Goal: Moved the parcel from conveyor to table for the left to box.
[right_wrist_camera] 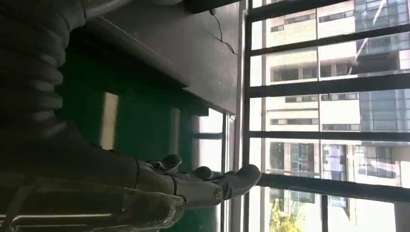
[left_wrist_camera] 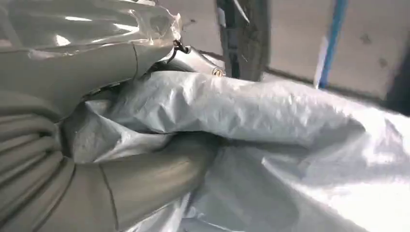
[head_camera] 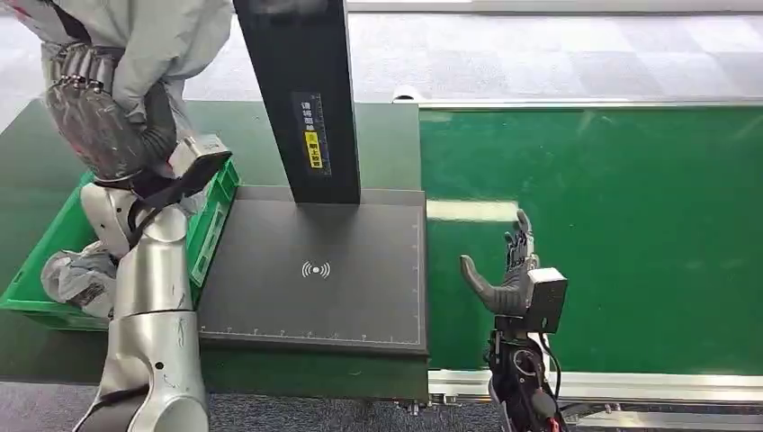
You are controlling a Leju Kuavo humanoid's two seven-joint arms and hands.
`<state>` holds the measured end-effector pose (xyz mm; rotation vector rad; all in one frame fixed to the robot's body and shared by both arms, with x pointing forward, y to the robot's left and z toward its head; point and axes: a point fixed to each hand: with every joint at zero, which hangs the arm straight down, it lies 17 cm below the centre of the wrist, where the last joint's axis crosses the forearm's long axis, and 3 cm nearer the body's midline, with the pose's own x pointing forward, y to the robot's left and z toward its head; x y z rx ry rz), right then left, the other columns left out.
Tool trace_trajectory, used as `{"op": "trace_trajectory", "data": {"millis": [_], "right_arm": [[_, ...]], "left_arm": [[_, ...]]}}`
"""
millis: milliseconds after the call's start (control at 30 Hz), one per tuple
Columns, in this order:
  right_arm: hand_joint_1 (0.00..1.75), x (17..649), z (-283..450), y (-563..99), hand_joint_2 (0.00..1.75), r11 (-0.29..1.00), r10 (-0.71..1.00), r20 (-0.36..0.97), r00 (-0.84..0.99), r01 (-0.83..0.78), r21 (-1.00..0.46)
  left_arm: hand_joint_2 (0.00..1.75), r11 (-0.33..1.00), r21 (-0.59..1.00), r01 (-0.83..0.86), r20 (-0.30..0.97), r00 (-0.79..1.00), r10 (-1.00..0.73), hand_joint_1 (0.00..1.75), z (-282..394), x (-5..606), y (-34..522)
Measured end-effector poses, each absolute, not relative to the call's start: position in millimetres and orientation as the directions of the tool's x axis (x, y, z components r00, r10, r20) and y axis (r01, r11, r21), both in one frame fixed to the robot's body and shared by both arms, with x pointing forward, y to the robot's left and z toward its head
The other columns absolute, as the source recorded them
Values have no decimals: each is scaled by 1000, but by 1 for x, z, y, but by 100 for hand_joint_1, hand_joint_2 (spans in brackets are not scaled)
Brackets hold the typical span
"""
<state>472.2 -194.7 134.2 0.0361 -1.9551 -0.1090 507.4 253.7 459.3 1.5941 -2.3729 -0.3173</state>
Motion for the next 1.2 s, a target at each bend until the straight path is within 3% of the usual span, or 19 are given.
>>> {"op": "trace_trajectory", "data": {"millis": [100, 367, 600, 767, 967, 1200], "right_arm": [[0, 472, 134, -195, 175, 995, -80, 923, -377, 26, 97], [0, 473, 131, -190, 175, 997, -72, 931, -359, 7, 80], [0, 474, 129, -187, 175, 997, -77, 935, -345, 0, 82], [0, 473, 128, -185, 175, 997, -77, 937, -341, -3, 81], [0, 471, 126, -182, 175, 997, -78, 939, -336, -7, 80], [0, 470, 124, -182, 175, 996, -81, 940, -330, -2, 85]], "left_arm": [[0, 320, 422, -848, 70, -322, -944, 175, 435, 526, 250], [0, 275, 642, -716, 276, -119, -954, 175, 350, 579, 278], [0, 226, 810, -541, 311, 71, -948, 175, 256, 601, 303], [0, 103, 846, -524, 236, 195, -952, 175, 236, 587, 344], [0, -2, 838, -546, 140, 218, -966, 175, 241, 573, 361], [0, 22, 772, -635, 151, 150, -977, 175, 271, 554, 376]]}}
